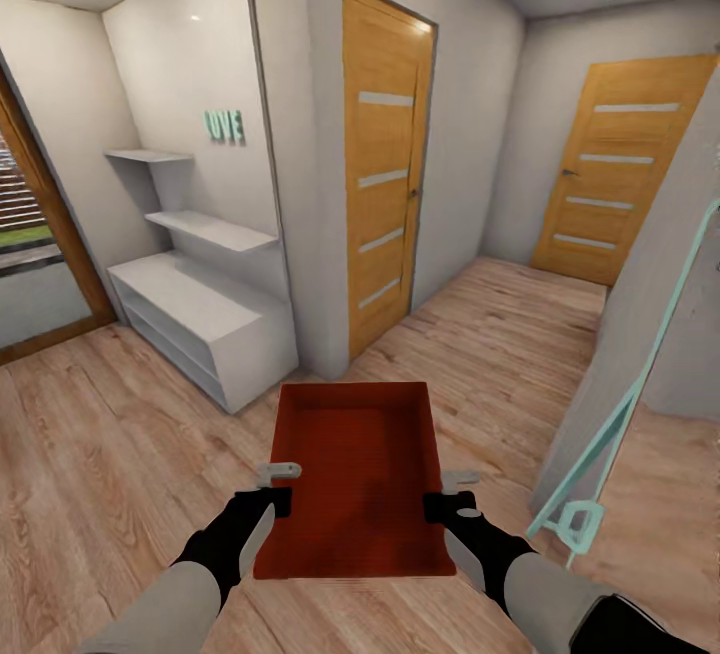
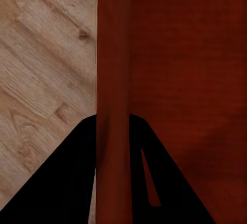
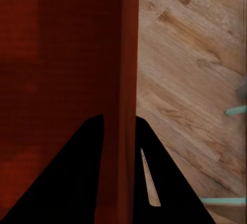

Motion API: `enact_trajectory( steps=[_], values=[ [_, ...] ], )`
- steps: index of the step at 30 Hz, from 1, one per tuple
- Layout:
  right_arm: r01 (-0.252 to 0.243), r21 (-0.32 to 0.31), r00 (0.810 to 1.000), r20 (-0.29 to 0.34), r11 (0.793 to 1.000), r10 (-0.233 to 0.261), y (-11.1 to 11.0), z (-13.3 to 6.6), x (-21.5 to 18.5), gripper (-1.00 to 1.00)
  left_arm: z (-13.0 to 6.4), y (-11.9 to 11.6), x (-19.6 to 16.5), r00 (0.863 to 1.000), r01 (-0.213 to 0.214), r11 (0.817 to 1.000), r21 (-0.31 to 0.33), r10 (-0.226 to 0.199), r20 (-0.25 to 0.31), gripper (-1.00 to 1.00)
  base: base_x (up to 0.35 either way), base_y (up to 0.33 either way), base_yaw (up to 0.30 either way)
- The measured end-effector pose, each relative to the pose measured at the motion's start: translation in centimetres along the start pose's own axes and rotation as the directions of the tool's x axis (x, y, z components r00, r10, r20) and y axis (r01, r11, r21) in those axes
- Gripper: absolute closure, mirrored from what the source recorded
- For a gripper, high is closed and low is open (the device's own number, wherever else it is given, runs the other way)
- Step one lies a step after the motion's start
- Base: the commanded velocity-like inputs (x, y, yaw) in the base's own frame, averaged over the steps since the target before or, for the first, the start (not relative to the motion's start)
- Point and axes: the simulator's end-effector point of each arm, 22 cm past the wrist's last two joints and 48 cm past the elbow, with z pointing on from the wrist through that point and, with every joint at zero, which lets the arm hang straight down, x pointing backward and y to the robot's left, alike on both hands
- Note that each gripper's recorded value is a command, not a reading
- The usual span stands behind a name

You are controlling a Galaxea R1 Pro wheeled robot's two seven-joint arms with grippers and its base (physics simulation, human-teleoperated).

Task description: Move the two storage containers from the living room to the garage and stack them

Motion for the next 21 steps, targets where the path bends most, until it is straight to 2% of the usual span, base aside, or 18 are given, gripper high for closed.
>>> enact_trajectory(
  steps=[6,21],
  values=[
    [0.000,-0.001,1.000,0.000,1.000,0.000,-0.04,0.01,-0.02,1.00,-0.02,-0.04,-0.04,1.000,-0.001,1.000,0.000,0.001,0.001,1.00,0.322,0.000,-0.145],
    [0.000,0.000,1.000,0.000,1.000,0.000,0.01,0.00,0.00,1.00,0.00,0.01,0.00,1.000,0.000,1.000,0.000,0.000,0.000,1.00,0.323,0.000,-0.006]
  ],
)
